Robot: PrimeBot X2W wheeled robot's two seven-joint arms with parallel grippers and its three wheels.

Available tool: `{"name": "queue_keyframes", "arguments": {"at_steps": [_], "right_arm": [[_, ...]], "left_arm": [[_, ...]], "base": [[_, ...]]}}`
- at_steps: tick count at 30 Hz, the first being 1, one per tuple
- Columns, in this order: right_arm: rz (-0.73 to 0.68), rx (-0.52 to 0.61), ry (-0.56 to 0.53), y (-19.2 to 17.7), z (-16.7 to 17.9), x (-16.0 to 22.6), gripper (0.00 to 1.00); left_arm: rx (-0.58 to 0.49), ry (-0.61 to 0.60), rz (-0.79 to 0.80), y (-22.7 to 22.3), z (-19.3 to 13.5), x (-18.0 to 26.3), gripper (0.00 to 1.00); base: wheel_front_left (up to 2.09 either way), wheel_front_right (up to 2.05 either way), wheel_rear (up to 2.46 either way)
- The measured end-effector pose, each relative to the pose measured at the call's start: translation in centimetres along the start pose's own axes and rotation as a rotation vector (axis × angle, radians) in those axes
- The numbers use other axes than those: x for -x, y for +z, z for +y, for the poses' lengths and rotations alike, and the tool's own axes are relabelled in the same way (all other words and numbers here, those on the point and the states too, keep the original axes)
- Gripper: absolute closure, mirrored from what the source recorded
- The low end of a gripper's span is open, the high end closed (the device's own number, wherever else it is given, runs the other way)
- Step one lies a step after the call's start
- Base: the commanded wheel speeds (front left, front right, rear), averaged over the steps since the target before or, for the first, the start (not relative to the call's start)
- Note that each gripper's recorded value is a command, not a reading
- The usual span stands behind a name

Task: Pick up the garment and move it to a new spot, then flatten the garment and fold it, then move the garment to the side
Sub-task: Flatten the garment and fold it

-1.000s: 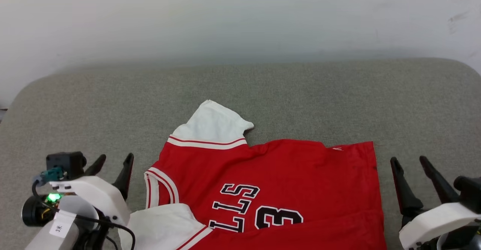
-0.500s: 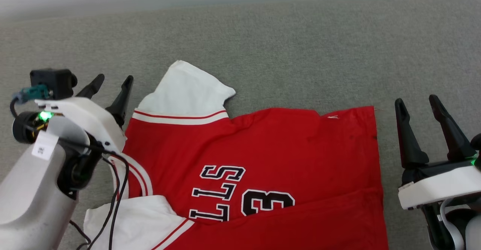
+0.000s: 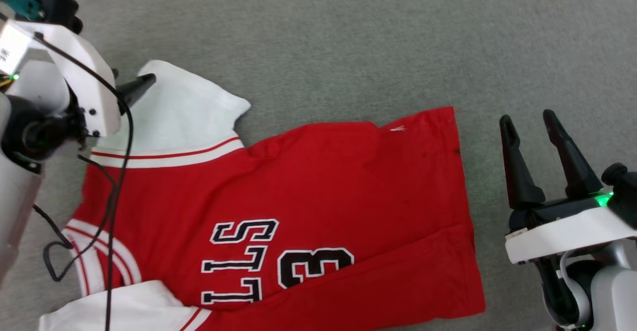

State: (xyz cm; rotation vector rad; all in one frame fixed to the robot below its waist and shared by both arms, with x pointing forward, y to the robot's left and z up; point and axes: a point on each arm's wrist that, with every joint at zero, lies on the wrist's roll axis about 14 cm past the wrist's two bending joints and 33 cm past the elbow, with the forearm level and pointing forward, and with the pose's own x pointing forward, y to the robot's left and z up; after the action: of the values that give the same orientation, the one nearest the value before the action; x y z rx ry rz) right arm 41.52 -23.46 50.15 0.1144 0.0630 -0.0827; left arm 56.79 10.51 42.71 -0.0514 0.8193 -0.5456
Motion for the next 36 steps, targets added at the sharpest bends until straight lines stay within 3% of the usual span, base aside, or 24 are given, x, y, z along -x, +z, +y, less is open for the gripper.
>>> {"name": "queue_keyframes", "arguments": {"at_steps": [10,11,12,13,14,24,31,36], "right_arm": [[0.053,-0.011,-0.073,-2.6,-2.4,0.2,0.0],[0.062,-0.012,-0.081,-2.9,-2.6,0.3,0.0],[0.069,-0.014,-0.089,-3.2,-2.9,0.3,0.0],[0.075,-0.019,-0.097,-3.4,-3.1,0.4,0.0],[0.08,-0.023,-0.102,-3.5,-3.3,0.4,0.0],[0.235,-0.196,-0.093,-6.3,-3.2,-0.9,0.0],[0.528,-0.159,0.033,-8.3,-2.5,-2.4,0.0],[0.646,-0.082,0.134,-8.4,-0.7,-4.2,0.0]], "left_arm": [[-0.01,-0.014,0.251,-2.9,0.4,-4.8,0.0],[-0.013,-0.014,0.273,-3.2,0.4,-5.0,0.09],[-0.008,-0.018,0.296,-3.5,0.2,-5.2,0.54],[-0.007,-0.023,0.307,-3.6,0.2,-5.3,0.8],[-0.008,-0.024,0.312,-3.7,0.1,-5.3,1.0],[-0.007,-0.021,0.268,-3.1,-0.5,-5.1,1.0],[-0.027,-0.012,0.152,-1.1,-0.8,-3.0,1.0],[-0.049,-0.002,0.059,0.5,-0.7,-0.9,1.0]], "base": [[0.0,0.0,0.0],[0.0,0.0,0.0],[0.0,0.0,0.0],[0.0,0.0,0.0],[0.0,0.0,0.0],[0.0,0.0,0.0],[0.0,0.0,0.0],[0.0,0.0,0.0]]}}
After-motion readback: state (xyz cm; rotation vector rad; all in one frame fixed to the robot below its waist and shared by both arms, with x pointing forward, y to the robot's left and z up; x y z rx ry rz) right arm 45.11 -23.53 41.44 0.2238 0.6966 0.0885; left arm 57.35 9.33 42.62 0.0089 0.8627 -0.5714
